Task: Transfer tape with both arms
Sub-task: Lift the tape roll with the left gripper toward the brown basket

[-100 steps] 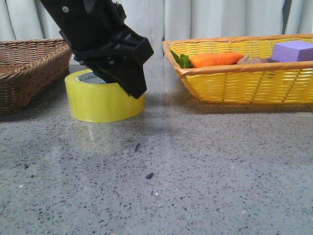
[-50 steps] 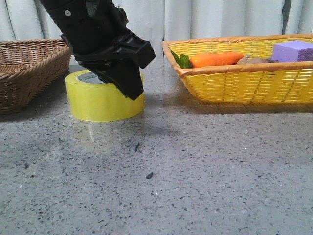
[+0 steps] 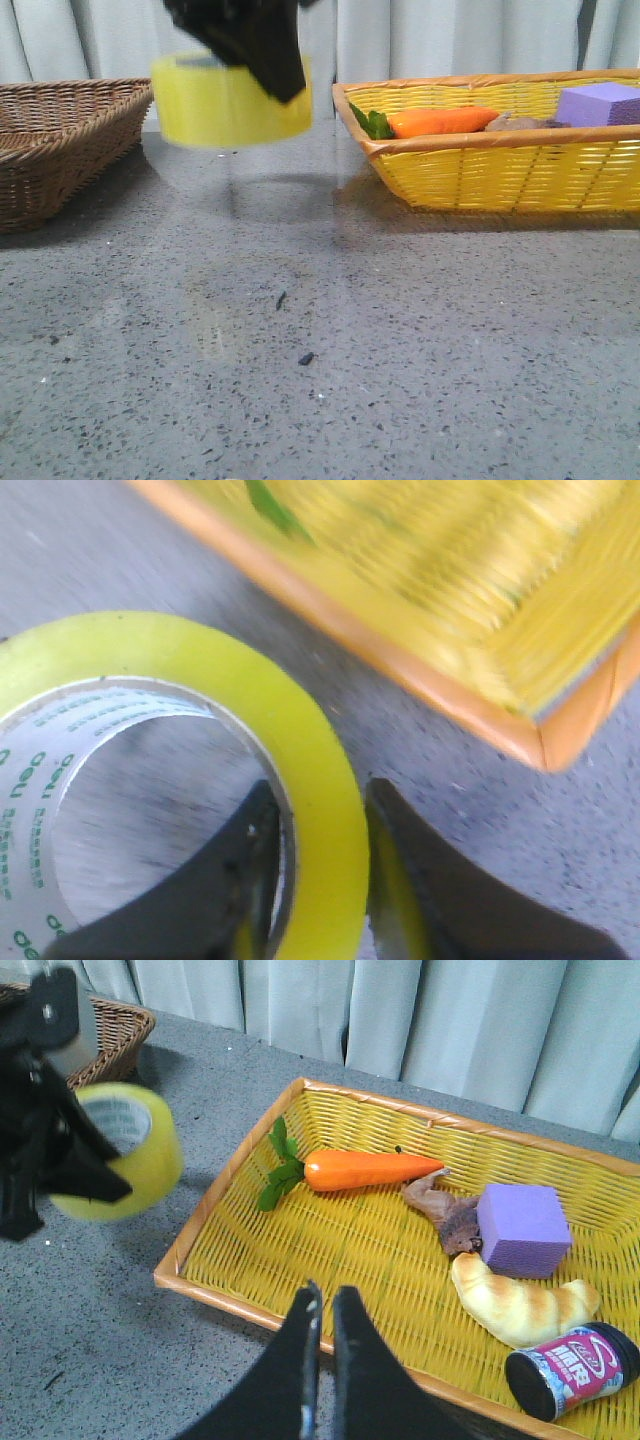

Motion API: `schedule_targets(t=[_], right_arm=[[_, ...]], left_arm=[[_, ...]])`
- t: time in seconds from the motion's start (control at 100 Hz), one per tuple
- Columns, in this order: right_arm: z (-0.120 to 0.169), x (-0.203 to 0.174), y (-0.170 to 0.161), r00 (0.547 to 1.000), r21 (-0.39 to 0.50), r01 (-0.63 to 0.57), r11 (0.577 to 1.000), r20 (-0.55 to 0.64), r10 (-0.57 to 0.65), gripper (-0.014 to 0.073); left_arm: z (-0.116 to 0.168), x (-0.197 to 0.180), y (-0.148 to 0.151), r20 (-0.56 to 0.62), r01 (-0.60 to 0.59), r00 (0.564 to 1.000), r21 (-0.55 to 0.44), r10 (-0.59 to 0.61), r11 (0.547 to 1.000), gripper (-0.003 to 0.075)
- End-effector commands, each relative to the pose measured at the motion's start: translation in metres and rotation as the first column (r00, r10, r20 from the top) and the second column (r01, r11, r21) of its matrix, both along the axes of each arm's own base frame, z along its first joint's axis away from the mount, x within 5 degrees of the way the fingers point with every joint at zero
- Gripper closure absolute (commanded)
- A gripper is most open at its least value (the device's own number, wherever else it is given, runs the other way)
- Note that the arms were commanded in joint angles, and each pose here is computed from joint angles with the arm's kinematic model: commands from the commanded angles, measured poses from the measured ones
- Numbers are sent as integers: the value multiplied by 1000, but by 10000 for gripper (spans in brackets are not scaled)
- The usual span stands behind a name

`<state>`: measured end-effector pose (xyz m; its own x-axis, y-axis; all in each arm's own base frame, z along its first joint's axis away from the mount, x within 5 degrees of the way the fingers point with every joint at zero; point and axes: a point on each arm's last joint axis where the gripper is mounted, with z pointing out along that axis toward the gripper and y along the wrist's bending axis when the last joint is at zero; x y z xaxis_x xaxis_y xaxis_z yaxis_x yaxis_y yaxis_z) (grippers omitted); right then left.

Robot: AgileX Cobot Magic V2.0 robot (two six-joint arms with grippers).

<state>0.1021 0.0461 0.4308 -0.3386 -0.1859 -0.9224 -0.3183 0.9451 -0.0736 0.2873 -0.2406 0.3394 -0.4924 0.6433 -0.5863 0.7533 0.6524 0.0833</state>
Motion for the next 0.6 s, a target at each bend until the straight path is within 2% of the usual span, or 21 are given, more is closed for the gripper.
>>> schedule_targets(t=[0.0, 0.14, 0.31, 0.45, 0.59], right_arm=[[12, -1, -3, 996, 7, 0, 1000, 90, -1, 668], [12, -1, -3, 996, 5, 1, 1000, 92, -2, 668], [13, -1, -3, 996, 6, 0, 1000, 93, -1, 668], [13, 0, -3, 995, 6, 0, 1000, 95, 0, 668], [13, 0, -3, 995, 10, -5, 1000, 101, 4, 668]], left_arm=[[52, -4, 10, 151, -4, 989, -50, 12, 999, 605], [76, 4, 31, 176, -62, 982, -59, 71, 996, 605], [98, 10, 74, 227, -169, 956, -103, 188, 980, 605], [114, 12, 120, 249, -290, 917, -122, 312, 949, 605], [115, 18, 164, 223, -421, 873, -105, 434, 901, 605]])
